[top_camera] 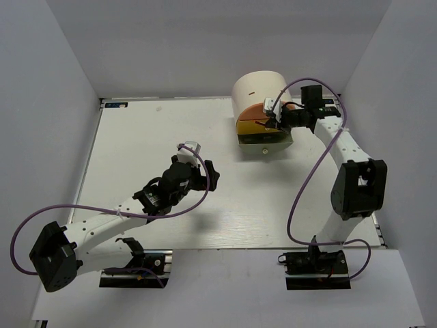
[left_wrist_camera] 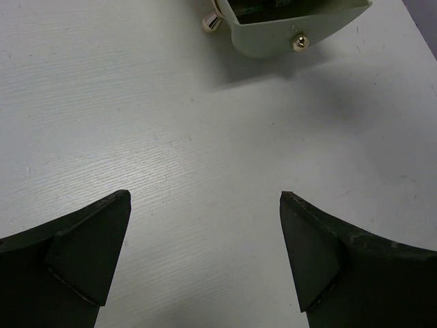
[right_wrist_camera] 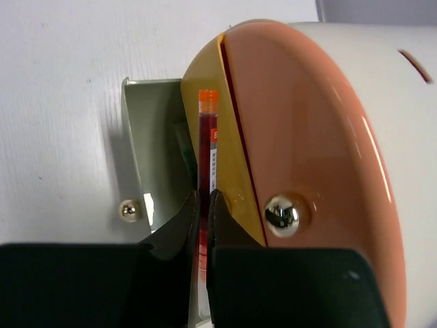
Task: Sort the stationery into containers
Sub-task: Place the pen in the drawer, then close the drawer at the center of the board.
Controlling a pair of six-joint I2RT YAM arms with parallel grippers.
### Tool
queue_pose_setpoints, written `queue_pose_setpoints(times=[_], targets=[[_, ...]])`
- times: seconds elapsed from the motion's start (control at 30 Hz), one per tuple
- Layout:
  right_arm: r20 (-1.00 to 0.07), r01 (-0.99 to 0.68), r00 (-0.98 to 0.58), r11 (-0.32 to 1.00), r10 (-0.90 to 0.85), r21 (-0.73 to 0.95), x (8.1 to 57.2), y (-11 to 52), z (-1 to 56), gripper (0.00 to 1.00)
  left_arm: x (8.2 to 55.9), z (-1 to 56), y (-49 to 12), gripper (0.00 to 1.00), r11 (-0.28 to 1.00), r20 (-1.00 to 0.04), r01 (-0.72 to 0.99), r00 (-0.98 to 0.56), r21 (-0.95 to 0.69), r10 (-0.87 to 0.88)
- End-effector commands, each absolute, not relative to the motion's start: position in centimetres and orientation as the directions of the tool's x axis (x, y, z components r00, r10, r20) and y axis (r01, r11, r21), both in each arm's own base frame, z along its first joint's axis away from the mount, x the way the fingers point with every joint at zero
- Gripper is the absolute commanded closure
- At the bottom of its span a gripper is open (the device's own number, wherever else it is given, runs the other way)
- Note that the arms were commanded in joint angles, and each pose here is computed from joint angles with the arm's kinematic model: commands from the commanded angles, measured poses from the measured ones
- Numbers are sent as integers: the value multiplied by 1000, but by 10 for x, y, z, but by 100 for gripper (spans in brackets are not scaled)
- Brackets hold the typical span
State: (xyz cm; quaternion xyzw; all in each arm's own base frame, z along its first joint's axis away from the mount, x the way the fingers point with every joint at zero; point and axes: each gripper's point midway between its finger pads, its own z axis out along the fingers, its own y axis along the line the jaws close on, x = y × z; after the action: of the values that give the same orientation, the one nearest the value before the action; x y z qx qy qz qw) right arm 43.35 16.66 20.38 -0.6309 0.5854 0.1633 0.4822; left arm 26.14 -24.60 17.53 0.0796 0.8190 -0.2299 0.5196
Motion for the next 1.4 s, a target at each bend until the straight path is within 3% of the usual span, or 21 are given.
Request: queue_pose_setpoints(times=[0.0, 0.1, 0.6, 0.87, 0.97, 1.03, 1.1, 1.17, 1.2, 1.37], targets=[[-675, -854, 416, -7, -610, -520, 439, 172, 207, 100, 262, 183, -244, 0, 878, -896, 374, -427, -300, -124], [-641, -842, 461, -74, -614, -535, 437, 175, 196, 100, 262, 183, -244, 0, 878, -896, 374, -427, -300, -124], [-679, -892, 386, -65, -625, -447, 423, 183, 160, 100, 263, 174, -245, 0, 884, -890, 369, -443, -288, -106], [-696, -903, 346, -22, -629, -429, 423, 184, 157, 63, 263, 174, -245, 0, 884, -890, 369, -443, -288, -106], [-703, -898, 346, -2, -621, -440, 423, 185, 166, 62, 263, 174, -245, 0, 884, -890, 369, -443, -288, -106], [-724, -904, 329, 19, -606, -427, 421, 186, 172, 64, 263, 174, -245, 0, 884, -890, 369, -443, -288, -106], [-737, -902, 334, 26, -587, -430, 417, 188, 182, 74, 263, 174, -245, 0, 884, -890, 369, -443, -288, -106], [-758, -908, 326, 37, -564, -418, 408, 189, 190, 88, 263, 174, -245, 0, 884, -890, 369, -443, -288, -106], [-762, -909, 326, 37, -560, -415, 406, 190, 191, 99, 263, 174, -245, 0, 884, -890, 369, -443, -288, -106], [-770, -929, 345, -80, -536, -361, 368, 193, 178, 100, 263, 174, -245, 0, 884, -890, 369, -443, -288, -106]])
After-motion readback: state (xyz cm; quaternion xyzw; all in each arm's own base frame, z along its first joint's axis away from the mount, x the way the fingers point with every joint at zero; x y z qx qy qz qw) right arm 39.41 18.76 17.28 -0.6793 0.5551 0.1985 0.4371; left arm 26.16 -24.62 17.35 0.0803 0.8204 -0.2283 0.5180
